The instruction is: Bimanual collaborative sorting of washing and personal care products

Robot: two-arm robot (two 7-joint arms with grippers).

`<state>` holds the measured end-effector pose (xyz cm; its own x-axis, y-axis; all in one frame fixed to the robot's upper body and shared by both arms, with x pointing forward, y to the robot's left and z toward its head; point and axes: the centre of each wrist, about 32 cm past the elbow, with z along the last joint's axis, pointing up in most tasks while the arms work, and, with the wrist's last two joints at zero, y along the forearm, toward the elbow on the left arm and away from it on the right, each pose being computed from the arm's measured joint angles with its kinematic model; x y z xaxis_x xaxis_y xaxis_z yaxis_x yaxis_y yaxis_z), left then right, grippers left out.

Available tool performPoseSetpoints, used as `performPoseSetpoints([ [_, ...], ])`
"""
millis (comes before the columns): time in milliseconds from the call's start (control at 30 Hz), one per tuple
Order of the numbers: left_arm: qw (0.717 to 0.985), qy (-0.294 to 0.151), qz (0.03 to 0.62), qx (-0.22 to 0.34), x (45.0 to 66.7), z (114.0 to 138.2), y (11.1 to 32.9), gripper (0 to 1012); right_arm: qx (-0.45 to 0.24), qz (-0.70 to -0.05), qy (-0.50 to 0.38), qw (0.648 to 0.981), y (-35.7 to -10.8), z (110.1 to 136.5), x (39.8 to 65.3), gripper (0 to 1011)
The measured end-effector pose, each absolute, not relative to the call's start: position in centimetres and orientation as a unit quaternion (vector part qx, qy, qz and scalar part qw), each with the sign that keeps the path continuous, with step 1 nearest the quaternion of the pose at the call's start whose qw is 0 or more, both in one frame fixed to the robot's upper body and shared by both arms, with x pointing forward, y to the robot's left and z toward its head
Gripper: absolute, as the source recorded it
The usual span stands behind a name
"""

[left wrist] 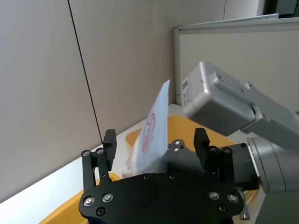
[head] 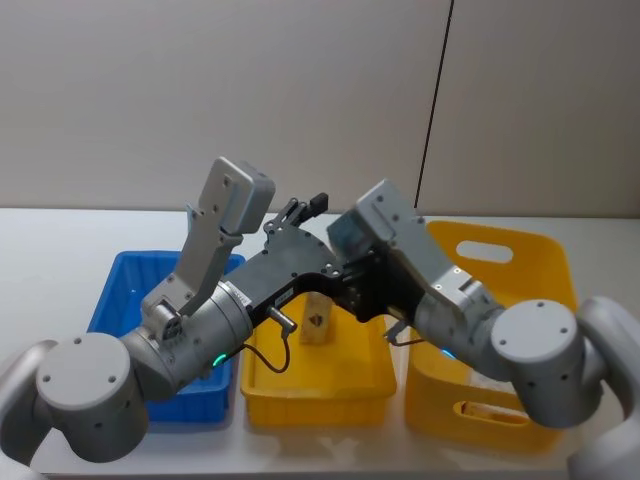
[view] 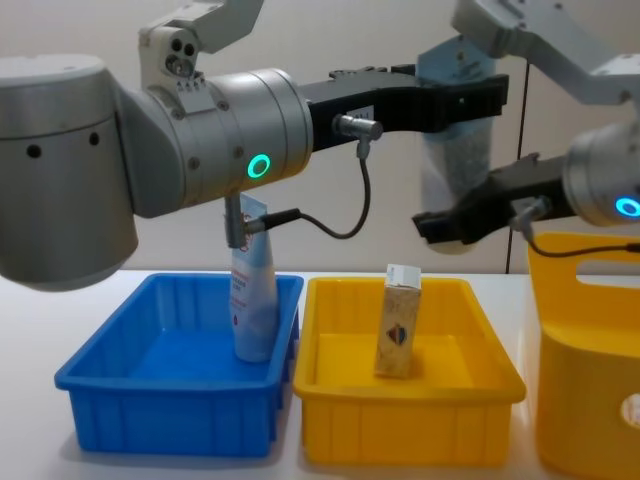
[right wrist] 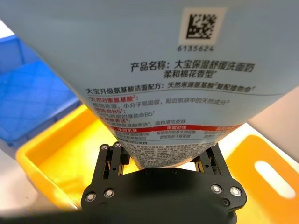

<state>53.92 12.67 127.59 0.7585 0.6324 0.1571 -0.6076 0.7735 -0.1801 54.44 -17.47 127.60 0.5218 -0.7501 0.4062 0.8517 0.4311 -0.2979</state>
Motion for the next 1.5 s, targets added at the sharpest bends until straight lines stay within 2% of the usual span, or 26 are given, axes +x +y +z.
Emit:
performPoseSetpoints([
  [100,0.936,-0.105,0.331,-0.059,53.9,127.6,12.7,1001,-0.240,-0.483,-0.103,0.835,-18.1,127.5,54.3,623],
  [833,0.935,-0.105,0.332,-0.059,53.9,127.6,12.7,1001,-0.208,-0.586,-0.013,0.783,-25.5,127.5,52.0,623],
  [1167,0.935,-0.105,0.332,-0.059,53.9,127.6,12.7,1001,-0.209,-0.609,0.060,0.763,-28.3,128.4,53.0,623],
  [1500,0.935,-0.105,0.332,-0.059,53.9,127.6,12.7,1001,-0.235,-0.593,0.134,0.759,-30.5,129.6,55.3,623],
])
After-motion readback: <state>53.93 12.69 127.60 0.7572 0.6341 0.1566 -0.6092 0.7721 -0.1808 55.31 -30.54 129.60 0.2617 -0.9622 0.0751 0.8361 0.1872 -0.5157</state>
